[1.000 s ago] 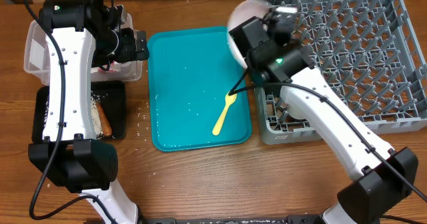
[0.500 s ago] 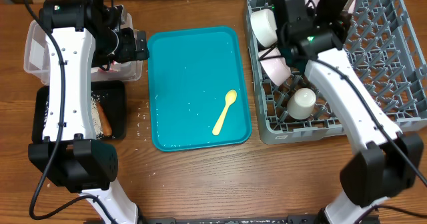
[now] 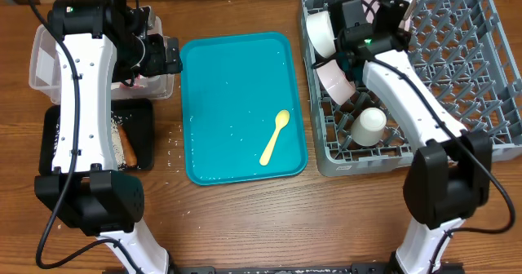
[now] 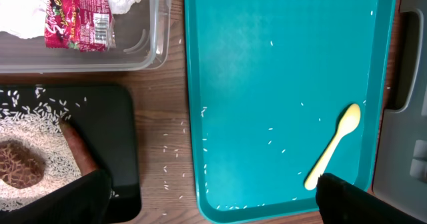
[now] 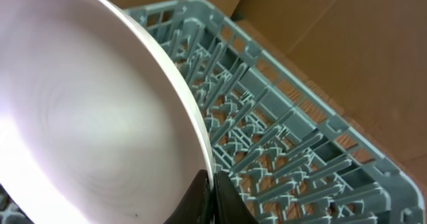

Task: Sort waste into correct bins and load items into the dishwasher
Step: 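Carry the plate right and stand it upright in the dish rack, then move the right gripper to the yellow spoon and grasp it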

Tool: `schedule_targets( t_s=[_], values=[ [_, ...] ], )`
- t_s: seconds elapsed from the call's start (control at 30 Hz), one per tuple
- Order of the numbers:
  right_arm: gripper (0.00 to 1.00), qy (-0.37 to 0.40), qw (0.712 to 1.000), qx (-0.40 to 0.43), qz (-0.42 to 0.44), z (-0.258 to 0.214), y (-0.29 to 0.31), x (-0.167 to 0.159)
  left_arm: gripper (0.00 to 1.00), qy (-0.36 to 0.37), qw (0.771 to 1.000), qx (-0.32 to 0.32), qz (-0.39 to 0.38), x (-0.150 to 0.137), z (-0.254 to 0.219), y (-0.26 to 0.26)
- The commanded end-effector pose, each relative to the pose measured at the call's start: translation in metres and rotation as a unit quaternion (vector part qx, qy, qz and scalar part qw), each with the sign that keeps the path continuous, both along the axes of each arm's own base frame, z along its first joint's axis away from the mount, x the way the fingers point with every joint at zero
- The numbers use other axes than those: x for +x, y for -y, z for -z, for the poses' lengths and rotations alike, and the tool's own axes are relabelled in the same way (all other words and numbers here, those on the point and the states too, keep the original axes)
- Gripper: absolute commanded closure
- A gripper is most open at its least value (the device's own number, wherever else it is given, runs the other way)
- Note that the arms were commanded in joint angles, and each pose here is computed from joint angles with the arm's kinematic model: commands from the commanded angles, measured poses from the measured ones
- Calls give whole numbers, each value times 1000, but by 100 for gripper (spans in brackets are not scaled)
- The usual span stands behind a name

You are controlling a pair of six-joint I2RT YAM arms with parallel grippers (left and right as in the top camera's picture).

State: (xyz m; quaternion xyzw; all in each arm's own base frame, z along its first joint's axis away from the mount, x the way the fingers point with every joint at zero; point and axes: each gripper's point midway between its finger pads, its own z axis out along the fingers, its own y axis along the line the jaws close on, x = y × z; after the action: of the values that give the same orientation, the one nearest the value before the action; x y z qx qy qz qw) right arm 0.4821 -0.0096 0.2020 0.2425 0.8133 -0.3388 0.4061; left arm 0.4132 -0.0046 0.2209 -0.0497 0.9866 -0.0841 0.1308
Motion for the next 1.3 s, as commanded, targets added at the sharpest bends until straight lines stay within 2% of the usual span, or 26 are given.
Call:
schedule_targets(
  t_s=[0.0, 0.2, 0.23, 0.27, 0.3, 0.33, 0.37, 0.4, 0.47, 0.57, 0.67, 0.77, 0.83, 0.87, 0.97, 1.03, 1.13, 1.27],
  values=[
    [96, -4, 1000, -1, 0, 7, -1, 7, 0, 3, 1000, -3, 7, 1, -1, 2],
    [96, -2, 1000, -5, 5, 11, 2, 9, 0, 3, 1000, -3, 7, 1, -1, 2],
    [91, -1, 1000, -10, 8, 9, 3, 8, 0, 3, 1000, -3, 7, 1, -1, 2],
    [74, 0, 1000, -16, 12, 8, 4, 8, 0, 3, 1000, -3, 7, 1, -1, 2],
    [46, 0, 1000, -16, 12, 7, 4, 7, 0, 3, 1000, -3, 7, 1, -1, 2],
    [25, 0, 1000, -15, 11, 5, 5, 6, 0, 3, 1000, -3, 7, 1, -1, 2],
    [13, 0, 1000, -15, 9, 2, 3, 5, 0, 3, 1000, -3, 7, 1, -1, 2],
    [6, 1, 1000, -11, 5, -2, 1, 3, 0, 3, 1000, -3, 7, 1, -1, 2],
    [1, 3, 1000, 13, -16, -14, -10, -2, 0, 3, 1000, -3, 7, 1, -1, 2],
    [0, 3, 994, 83, -75, -31, -41, -9, 0, 3, 1000, -3, 7, 1, -1, 2],
    [4, -23, 963, 203, -176, -35, -98, -21, 0, 3, 1000, -3, 7, 1, -1, 2],
    [16, -80, 893, 335, -290, -25, -175, -46, 0, 3, 1000, -3, 7, 1, -1, 2],
    [21, -120, 853, 396, -318, -9, -218, -68, 0, 3, 1000, -3, 7, 1, -1, 2],
    [21, -133, 847, 408, -314, -1, -230, -77, 0, 3, 1000, -3, 7, 1, -1, 2],
    [23, -171, 842, 419, -293, 29, -258, -101, 0, 3, 1000, -3, 7, 1, -1, 2],
    [25, -185, 849, 416, -270, 49, -268, -111, 0, 3, 1000, -3, 7, 1, -1, 2],
    [27, -196, 865, 403, -226, 79, -272, -119, 0, 3, 1000, -3, 7, 1, -1, 2],
    [30, -221, 873, 398, -174, 118, -271, -123, 0, 3, 1000, -3, 7, 1, -1, 2]
  ],
)
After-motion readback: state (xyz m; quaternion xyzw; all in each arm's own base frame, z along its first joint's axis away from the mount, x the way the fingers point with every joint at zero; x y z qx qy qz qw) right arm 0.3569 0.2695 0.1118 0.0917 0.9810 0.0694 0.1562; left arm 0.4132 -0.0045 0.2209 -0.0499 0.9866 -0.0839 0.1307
